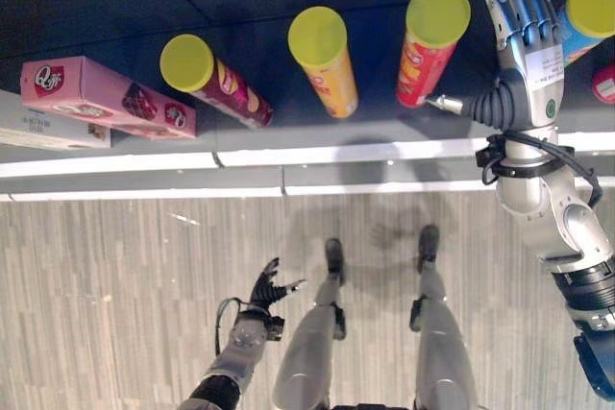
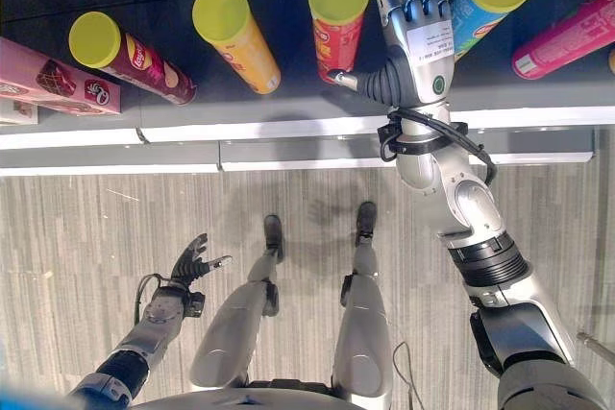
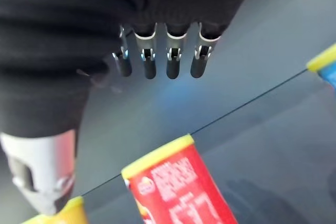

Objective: Put the goods on the table back onto the shelves and tidy them up.

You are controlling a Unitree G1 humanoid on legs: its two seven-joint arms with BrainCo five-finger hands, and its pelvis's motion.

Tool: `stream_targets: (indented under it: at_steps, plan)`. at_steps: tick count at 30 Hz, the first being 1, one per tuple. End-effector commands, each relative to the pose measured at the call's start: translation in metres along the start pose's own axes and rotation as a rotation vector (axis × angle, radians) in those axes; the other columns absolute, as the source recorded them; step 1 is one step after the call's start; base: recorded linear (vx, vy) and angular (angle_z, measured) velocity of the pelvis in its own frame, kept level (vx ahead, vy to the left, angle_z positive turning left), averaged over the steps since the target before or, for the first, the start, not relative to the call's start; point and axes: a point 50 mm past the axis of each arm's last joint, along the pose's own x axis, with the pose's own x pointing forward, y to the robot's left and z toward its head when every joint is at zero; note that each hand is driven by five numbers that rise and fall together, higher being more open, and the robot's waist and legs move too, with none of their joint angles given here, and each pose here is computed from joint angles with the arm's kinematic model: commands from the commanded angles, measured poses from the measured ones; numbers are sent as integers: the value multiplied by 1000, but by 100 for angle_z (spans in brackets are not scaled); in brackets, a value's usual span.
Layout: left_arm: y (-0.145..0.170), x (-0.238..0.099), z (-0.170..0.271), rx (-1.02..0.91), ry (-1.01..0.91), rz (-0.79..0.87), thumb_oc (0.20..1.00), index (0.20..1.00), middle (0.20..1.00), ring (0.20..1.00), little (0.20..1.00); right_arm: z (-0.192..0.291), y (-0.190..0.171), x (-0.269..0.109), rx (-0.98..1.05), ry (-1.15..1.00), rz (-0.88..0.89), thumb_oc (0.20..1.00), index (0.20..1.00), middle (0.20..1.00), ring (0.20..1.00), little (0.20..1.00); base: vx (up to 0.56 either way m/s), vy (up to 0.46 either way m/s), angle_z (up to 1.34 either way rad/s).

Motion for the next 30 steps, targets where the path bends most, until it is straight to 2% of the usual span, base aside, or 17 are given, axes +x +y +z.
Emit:
stream_targets:
  at_steps: [1, 8, 18, 20, 23, 24, 25, 30]
  plan:
    - [2, -6, -22, 27, 91, -1, 1000, 1000, 1000, 1000, 1000, 18, -9, 6, 101, -92, -27, 1000, 1000, 1000, 1000, 1000, 42, 17, -1]
    - [10, -12, -43, 55, 189, 4, 1000, 1000, 1000, 1000, 1000, 19, 2, -21, 197, -61, 150, 1000, 1000, 1000, 1000, 1000, 81, 29, -1]
    - [30, -33, -84, 75, 365, 44, 1000, 1000, 1000, 1000, 1000, -2, 2, -103, 385, 189, 509, 1000, 1000, 1000, 1000, 1000, 93, 60, -14]
    - [34, -40, -95, 76, 413, 36, 1000, 1000, 1000, 1000, 1000, -16, -5, -148, 565, 448, 567, 1000, 1000, 1000, 1000, 1000, 123, 64, -37]
    - [35, -44, -100, 43, 430, 45, 1000, 1000, 1000, 1000, 1000, -32, -12, -183, 663, 690, 511, 1000, 1000, 1000, 1000, 1000, 69, 61, -34]
    - [36, -44, -100, 38, 431, 50, 1000, 1000, 1000, 1000, 1000, -35, -13, -192, 673, 747, 499, 1000, 1000, 1000, 1000, 1000, 81, 107, -66]
    - [36, -46, -102, 30, 437, 52, 1000, 1000, 1000, 1000, 1000, -47, -11, -231, 681, 960, 479, 1000, 1000, 1000, 1000, 1000, 60, 97, -54]
    - [41, -45, -100, 19, 427, 70, 1000, 1000, 1000, 1000, 1000, -50, -4, -308, 641, 1339, 478, 1000, 1000, 1000, 1000, 1000, 4, 69, -16]
